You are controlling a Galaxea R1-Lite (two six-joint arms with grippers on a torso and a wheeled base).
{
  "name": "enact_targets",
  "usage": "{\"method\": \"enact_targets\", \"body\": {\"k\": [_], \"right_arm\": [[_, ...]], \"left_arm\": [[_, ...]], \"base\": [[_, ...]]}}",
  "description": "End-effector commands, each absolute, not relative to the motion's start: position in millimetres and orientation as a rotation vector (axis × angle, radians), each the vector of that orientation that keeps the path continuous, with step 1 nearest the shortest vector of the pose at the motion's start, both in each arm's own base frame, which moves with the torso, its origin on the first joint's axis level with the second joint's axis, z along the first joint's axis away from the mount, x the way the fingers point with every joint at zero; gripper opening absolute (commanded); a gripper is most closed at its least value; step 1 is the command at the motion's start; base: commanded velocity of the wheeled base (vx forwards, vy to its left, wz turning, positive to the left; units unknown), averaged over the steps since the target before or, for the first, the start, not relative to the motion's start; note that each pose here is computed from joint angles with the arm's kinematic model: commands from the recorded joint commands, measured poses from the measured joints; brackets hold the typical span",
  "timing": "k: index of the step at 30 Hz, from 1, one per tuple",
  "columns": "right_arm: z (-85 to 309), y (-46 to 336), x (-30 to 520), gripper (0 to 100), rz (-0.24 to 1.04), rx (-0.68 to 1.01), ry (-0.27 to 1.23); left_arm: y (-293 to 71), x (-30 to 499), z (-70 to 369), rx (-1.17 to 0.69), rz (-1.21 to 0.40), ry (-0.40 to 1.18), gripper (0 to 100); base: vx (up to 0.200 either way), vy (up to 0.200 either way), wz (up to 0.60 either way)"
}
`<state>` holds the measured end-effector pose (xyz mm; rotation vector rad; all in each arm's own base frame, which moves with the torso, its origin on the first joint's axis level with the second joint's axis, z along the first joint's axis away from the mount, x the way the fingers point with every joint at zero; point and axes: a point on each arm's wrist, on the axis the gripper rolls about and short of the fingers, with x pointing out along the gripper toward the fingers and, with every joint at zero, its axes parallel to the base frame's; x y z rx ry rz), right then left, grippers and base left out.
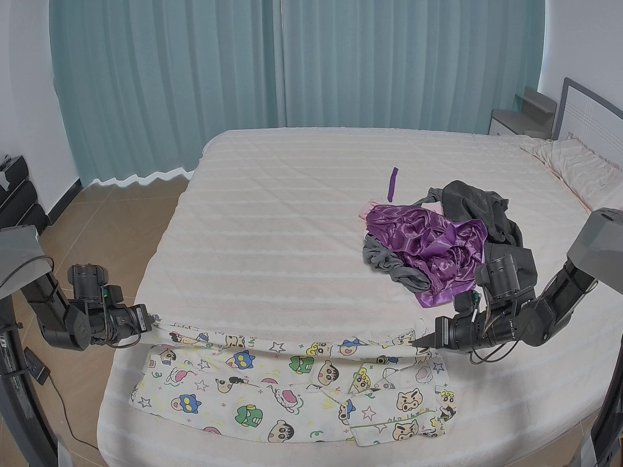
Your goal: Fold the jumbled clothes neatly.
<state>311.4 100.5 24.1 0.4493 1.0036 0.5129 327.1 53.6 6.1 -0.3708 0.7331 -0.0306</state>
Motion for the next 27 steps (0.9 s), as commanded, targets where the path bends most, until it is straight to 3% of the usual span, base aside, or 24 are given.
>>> {"method": "enact_targets", "body": {"k": [1,6,15,16,18,19,27], "right_arm": [[4,102,306,0,0.51,0.425,1.074],[-11,105,308,0,0.506,0.407,1.111],[-10,107,307,0,0.514,0.34,1.158],[-10,107,307,0,0.511,0.332,1.163],[-11,107,309,0,0.496,0.29,1.163],[-11,108,310,100,0.487,0.279,1.156],[-2,107,311,100,0.459,0.266,1.115]], "left_arm": [[51,322,-12,-0.377,-0.029,0.784,0],[50,312,-37,-0.298,-0.063,0.87,0],[49,306,-43,-0.279,-0.074,0.888,0],[49,306,-43,-0.279,-0.074,0.888,100],[48,305,-43,-0.28,-0.073,0.89,100],[48,304,-44,-0.282,-0.074,0.894,100],[54,300,-39,-0.314,-0.045,0.864,100]], "base": [[0.0,0.0,0.0],[0.0,0.0,0.0],[0.0,0.0,0.0],[0.0,0.0,0.0],[0.0,0.0,0.0],[0.0,0.0,0.0],[0.0,0.0,0.0]]}}
